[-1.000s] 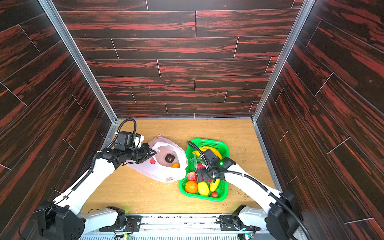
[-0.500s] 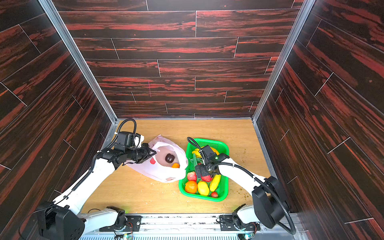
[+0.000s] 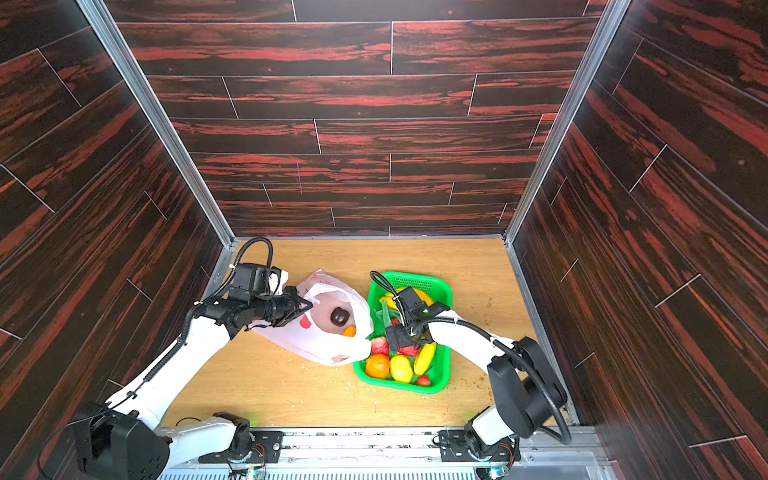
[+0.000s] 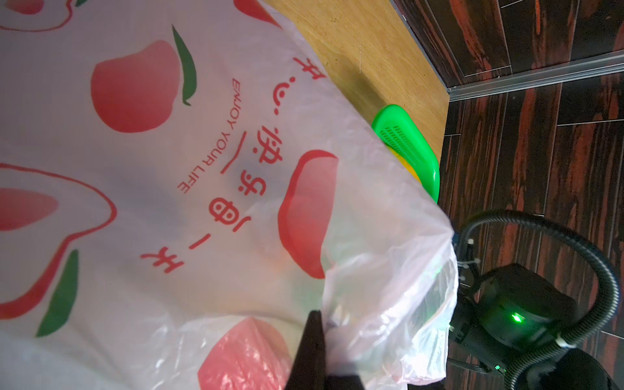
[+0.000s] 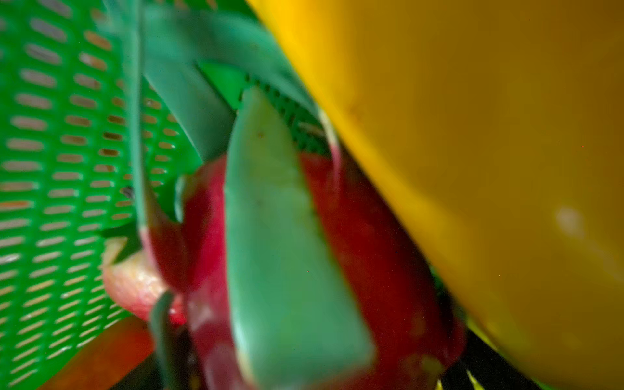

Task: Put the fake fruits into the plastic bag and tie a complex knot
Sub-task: 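Lower the right gripper onto the pink dragon fruit in the basket, then close the right gripper on the pink dragon fruit and lift it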

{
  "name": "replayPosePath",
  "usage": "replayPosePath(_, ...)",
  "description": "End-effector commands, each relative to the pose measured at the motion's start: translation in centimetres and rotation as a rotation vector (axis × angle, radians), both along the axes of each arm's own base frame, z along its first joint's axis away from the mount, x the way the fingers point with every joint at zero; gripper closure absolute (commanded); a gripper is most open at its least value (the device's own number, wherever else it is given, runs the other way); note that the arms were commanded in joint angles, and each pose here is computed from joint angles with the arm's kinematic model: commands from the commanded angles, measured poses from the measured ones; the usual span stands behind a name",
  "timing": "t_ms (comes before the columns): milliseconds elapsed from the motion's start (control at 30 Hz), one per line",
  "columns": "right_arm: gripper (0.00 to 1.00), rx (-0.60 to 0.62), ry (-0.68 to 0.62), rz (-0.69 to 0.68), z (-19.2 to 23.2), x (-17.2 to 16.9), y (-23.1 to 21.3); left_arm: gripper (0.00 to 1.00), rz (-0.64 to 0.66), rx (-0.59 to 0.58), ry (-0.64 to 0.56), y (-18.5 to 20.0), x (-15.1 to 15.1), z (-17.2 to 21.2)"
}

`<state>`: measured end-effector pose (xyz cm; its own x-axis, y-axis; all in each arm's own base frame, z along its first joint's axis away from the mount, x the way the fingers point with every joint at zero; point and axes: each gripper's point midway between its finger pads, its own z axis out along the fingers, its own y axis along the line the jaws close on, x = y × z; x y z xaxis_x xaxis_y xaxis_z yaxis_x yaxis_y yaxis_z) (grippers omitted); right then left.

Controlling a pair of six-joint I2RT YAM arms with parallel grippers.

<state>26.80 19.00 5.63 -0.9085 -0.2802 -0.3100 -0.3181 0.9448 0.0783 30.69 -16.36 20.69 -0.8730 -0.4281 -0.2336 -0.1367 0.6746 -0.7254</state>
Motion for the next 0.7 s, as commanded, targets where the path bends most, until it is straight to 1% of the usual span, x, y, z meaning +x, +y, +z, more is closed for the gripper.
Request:
replayPosePath(0, 0.01, -0.04, 0.06, -0.002, -2.1, -0.6, -0.5, 1.0, 0.001, 0.01, 0.0, 0.3, 0.0, 0.2)
replayPosePath(133, 0.03, -0.012, 0.026, -0.002, -1.4, -0.2, -0.1, 1.0, -0.002, 0.013, 0.003, 0.3, -0.2, 0.1)
replayPosePath(333, 0.2, 0.069, -0.05, 0.007, 0.9, 0.4, 0.8, 1.0, 0.0, 0.014, 0.003, 0.4, -0.2, 0.1)
replayPosePath(500, 0.29, 0.136, -0.13, 0.005, 3.7, 0.7, 1.0, 1.0, 0.001, 0.013, 0.004, 0.4, -0.2, 0.1)
replayPosePath(667, 0.31, 0.207, -0.185, 0.018, 6.6, 0.6, 1.5, 1.0, 0.001, 0.008, 0.007, 0.3, -0.2, 0.1)
